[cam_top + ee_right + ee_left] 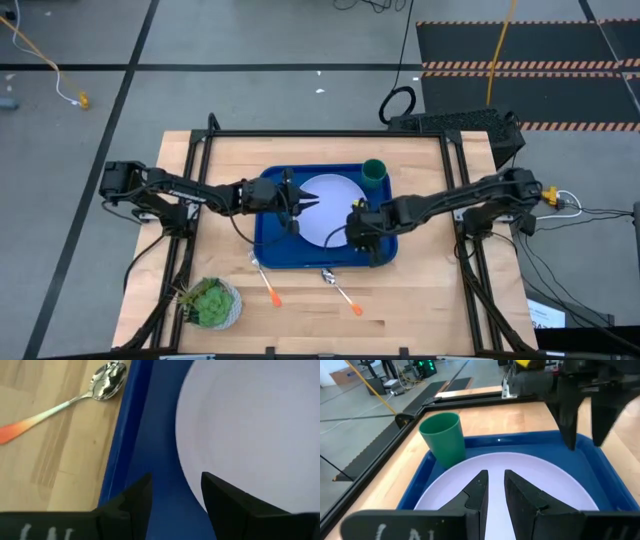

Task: Pick and place plate/cup/fork/spoon on tray
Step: Adjust the blue plate on the blue serving tray

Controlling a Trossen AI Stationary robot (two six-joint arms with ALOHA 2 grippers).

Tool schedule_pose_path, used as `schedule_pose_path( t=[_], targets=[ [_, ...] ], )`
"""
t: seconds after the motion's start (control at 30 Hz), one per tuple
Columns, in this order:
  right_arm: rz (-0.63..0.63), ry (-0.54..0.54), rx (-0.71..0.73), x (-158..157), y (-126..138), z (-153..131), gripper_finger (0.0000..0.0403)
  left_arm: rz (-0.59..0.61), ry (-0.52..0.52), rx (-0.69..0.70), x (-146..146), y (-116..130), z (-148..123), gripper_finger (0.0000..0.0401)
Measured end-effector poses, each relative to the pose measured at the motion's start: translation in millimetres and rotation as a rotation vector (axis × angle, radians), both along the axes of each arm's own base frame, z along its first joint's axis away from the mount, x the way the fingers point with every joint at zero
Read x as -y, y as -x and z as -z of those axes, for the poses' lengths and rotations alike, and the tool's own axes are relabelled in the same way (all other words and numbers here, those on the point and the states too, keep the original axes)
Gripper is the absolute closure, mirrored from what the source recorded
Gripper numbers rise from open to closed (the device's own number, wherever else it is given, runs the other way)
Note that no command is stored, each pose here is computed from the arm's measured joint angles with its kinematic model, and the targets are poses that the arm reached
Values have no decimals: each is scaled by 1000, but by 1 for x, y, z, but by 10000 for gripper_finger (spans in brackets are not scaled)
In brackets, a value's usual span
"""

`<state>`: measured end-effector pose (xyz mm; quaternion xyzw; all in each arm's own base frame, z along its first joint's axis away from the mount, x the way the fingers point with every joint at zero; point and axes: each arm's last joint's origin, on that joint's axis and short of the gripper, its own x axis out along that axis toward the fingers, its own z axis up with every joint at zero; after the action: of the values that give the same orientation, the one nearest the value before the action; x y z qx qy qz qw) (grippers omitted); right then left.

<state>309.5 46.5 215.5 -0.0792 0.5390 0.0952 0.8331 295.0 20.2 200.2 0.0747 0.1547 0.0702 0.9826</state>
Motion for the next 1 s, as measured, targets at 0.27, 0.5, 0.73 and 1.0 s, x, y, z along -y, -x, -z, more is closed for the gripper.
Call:
schedule_pose_path(
  t=[0.27, 0.5, 0.73, 1.0],
  targets=[
    [-6, -4, -68, 2, -14, 29, 243, -2, 8, -11, 0, 0, 1, 334],
    [2, -20, -85, 6, -19, 40, 243, -2, 9, -10, 0, 0, 1, 334],
    [1, -29, -93, 3, -20, 44, 243, -3, 12, -11, 0, 0, 1, 334],
    [11, -142, -109, -4, -19, 42, 243, -5, 18, -12, 0, 0, 1, 334]
  ],
)
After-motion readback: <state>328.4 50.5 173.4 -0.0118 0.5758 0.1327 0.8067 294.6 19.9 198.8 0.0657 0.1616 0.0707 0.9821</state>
